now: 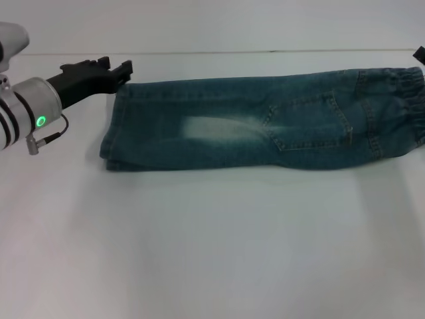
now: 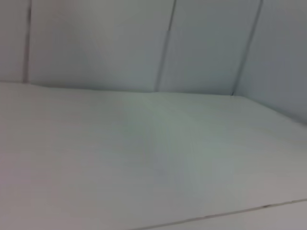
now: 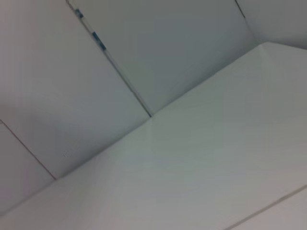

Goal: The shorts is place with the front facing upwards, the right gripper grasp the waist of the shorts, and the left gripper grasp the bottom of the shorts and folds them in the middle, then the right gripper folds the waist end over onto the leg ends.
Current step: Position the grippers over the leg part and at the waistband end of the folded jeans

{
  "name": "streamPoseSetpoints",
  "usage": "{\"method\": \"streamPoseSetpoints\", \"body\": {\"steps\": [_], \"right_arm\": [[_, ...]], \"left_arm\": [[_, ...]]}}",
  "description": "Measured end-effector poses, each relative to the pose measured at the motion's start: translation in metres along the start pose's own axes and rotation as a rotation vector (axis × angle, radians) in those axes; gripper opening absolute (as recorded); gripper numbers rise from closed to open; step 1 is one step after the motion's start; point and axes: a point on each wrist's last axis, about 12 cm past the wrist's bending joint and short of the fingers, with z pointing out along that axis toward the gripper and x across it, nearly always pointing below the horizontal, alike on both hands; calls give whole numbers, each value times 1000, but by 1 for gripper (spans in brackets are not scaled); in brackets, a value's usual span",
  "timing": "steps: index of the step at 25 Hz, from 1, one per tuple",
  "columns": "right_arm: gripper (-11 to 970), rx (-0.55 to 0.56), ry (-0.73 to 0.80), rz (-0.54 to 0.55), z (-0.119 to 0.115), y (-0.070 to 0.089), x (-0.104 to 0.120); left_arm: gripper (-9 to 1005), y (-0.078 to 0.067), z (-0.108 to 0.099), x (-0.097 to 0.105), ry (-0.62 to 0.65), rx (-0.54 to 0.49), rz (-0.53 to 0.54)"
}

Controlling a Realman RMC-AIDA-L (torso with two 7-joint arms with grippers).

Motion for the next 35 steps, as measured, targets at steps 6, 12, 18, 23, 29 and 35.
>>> {"method": "streamPoseSetpoints", "body": {"steps": [6,12,18,23,29,35], "right_arm": [[585,-26,-17,32,-36,-25,8],[825,-5,75,4,-51,-40,17],[957,-20,151,-4,-44,-37,11],[958,-30,177,-11,-35,-32,4],[912,-23,234,-38,-24,-26,0],[858,-33,303,-45,-16,-19,-3]], "left_arm": [[524,-15,-18,9,-69,187,-23],[730,-25,-35,28,-111,284,18],[749,-26,-38,37,-89,288,14],[749,-27,-38,40,-82,289,8],[749,-30,-35,42,-70,298,11],[749,-32,-33,45,-60,299,21]]}}
